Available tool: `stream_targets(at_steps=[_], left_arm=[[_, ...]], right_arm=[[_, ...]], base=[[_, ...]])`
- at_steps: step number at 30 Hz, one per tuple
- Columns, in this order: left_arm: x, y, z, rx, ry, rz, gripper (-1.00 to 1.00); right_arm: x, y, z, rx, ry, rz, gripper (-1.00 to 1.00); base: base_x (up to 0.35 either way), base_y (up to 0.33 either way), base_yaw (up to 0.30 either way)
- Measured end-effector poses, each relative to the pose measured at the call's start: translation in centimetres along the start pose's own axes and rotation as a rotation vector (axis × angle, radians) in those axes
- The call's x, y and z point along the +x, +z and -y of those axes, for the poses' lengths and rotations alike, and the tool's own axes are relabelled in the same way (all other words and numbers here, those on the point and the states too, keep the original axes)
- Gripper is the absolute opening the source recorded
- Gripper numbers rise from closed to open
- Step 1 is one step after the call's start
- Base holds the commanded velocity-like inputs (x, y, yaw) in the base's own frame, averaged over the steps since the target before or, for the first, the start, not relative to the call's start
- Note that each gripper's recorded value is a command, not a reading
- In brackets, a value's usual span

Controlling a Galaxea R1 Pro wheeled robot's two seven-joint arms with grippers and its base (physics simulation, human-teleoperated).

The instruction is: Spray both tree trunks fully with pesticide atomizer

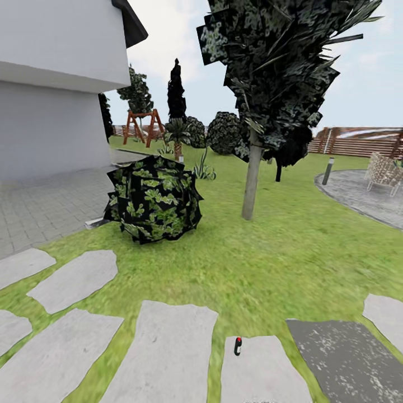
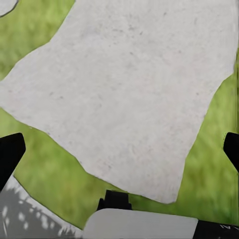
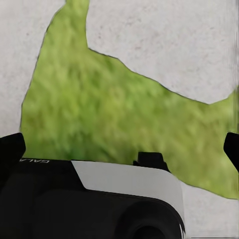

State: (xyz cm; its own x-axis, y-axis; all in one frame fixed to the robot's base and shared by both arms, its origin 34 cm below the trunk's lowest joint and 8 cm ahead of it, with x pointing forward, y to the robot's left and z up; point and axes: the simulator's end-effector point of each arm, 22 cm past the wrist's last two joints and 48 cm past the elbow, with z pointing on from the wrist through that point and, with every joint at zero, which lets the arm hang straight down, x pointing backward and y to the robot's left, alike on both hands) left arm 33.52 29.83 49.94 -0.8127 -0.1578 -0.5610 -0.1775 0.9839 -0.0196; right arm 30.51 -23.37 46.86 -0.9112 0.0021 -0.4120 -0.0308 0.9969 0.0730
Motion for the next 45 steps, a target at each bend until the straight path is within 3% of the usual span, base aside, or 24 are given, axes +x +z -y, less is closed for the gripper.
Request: stream_targets(at_steps=[10,18,27,45], left_arm=[[-0.02,0.00,0.00,0.000,0.000,0.001,1.00],[0.03,-0.01,-0.01,0.000,0.000,0.000,1.00],[0.02,-0.03,-0.02,0.000,0.000,0.000,1.00],[0.03,-0.01,-0.03,-0.001,0.000,-0.001,1.00]], right_arm=[[0.00,0.00,0.03,0.000,0.000,0.000,1.00],[0.01,-0.01,0.14,0.002,-0.002,0.000,1.00],[0.02,-0.03,0.15,0.002,-0.002,0.000,1.00],[0.03,-0.02,0.18,0.002,-0.001,0.000,1.00]], base=[[0.002,0.002,-0.294],[0.036,0.000,-0.088],[0.297,0.048,-0.082],[0.260,0.192,-0.290]])
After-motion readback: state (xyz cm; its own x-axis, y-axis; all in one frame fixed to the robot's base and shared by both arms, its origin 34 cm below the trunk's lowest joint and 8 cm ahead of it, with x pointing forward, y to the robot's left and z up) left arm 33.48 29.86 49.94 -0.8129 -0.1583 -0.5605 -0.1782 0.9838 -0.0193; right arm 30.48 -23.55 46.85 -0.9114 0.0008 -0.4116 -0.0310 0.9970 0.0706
